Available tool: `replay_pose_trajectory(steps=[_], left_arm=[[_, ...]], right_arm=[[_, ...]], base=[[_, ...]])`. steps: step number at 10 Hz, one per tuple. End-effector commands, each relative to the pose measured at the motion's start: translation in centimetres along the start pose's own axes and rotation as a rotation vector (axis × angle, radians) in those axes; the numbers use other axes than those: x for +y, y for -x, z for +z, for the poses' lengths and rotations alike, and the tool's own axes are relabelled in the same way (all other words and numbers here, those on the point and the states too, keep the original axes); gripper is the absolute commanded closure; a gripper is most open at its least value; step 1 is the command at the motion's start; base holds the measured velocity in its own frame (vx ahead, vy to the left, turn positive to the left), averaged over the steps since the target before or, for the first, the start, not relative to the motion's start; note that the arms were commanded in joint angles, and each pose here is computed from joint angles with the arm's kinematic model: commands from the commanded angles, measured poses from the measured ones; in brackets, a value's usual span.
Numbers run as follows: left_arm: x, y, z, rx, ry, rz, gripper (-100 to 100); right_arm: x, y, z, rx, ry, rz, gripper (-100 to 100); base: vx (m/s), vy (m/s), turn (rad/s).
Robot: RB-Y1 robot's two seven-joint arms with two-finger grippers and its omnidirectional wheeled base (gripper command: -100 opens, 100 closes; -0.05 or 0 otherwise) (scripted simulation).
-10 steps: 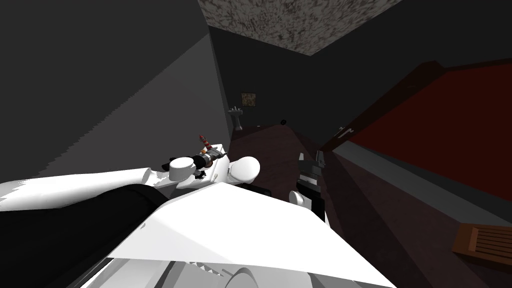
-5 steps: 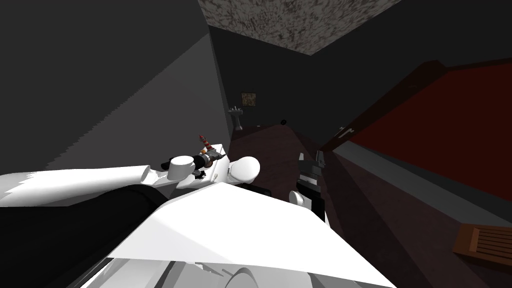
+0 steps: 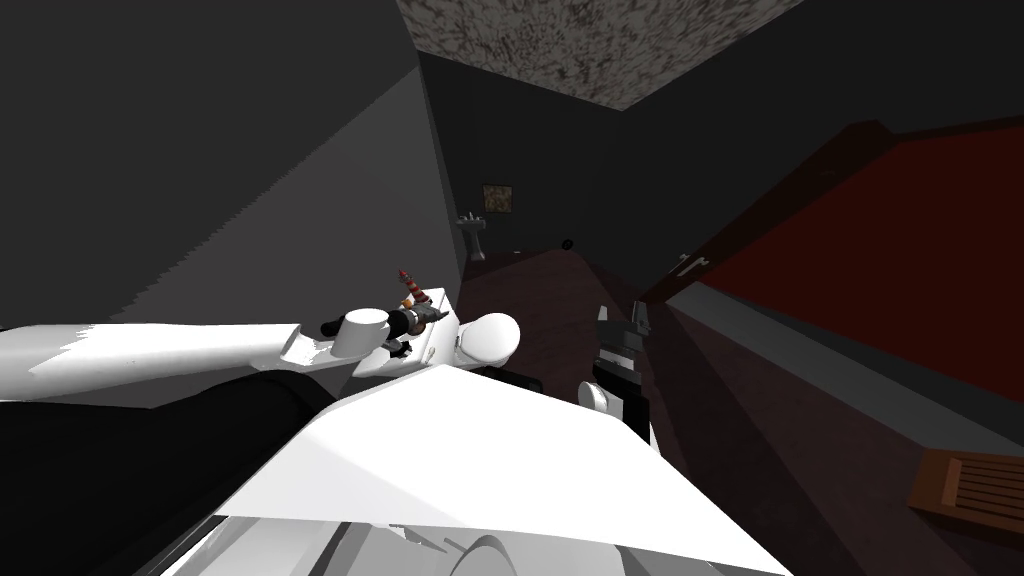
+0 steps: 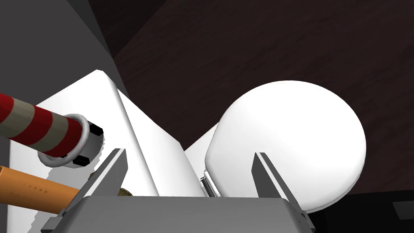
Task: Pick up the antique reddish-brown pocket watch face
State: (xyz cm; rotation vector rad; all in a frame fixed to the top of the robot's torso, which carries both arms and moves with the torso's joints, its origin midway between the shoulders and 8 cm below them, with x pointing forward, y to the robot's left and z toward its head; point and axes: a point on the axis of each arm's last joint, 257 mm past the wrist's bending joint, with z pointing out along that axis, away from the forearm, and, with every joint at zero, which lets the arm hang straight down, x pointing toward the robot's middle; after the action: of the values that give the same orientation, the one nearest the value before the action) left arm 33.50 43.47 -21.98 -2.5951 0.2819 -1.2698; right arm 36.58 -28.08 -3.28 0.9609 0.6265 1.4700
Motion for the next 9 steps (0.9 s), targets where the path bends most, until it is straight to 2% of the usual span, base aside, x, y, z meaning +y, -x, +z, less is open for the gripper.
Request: replay_pose_trajectory(steps=[1, 2, 3, 6, 7, 9], left_arm=[[-0.3, 0.7, 0.2, -0.037, -0.003, -0.005, -100], [-0.4, 1.2, 0.2, -0.055, -0.004, -0.029, -100], [-0.9, 1.9, 0.3, -0.09, -0.01, 0.0, -100], [-0.9, 2.9, 0.2, -0.136, -0.013, -0.052, -100], [-1.5, 3.6, 0.3, -0.173, -0.02, -0.027, -100], [-1.5, 4.4, 0.1, -0.207, -0.024, -0.068, -100]], right_arm=[[0.0, 0.0, 0.0, 0.0, 0.0, 0.0, 0], [0.0, 0.0, 0.0, 0.0, 0.0, 0.0, 0], [0.0, 0.0, 0.0, 0.0, 0.0, 0.0, 0], [0.0, 0.0, 0.0, 0.0, 0.0, 0.0, 0], [0.0, 0.0, 0.0, 0.0, 0.0, 0.0, 0], [0.0, 0.0, 0.0, 0.0, 0.0, 0.0, 0]], base=[[0.003, -0.005, 0.013], [0.0, 0.0, 0.0], [-0.005, 0.007, -0.019], [0.003, -0.004, 0.012], [0.0, 0.0, 0.0], [-0.003, 0.004, -0.011]])
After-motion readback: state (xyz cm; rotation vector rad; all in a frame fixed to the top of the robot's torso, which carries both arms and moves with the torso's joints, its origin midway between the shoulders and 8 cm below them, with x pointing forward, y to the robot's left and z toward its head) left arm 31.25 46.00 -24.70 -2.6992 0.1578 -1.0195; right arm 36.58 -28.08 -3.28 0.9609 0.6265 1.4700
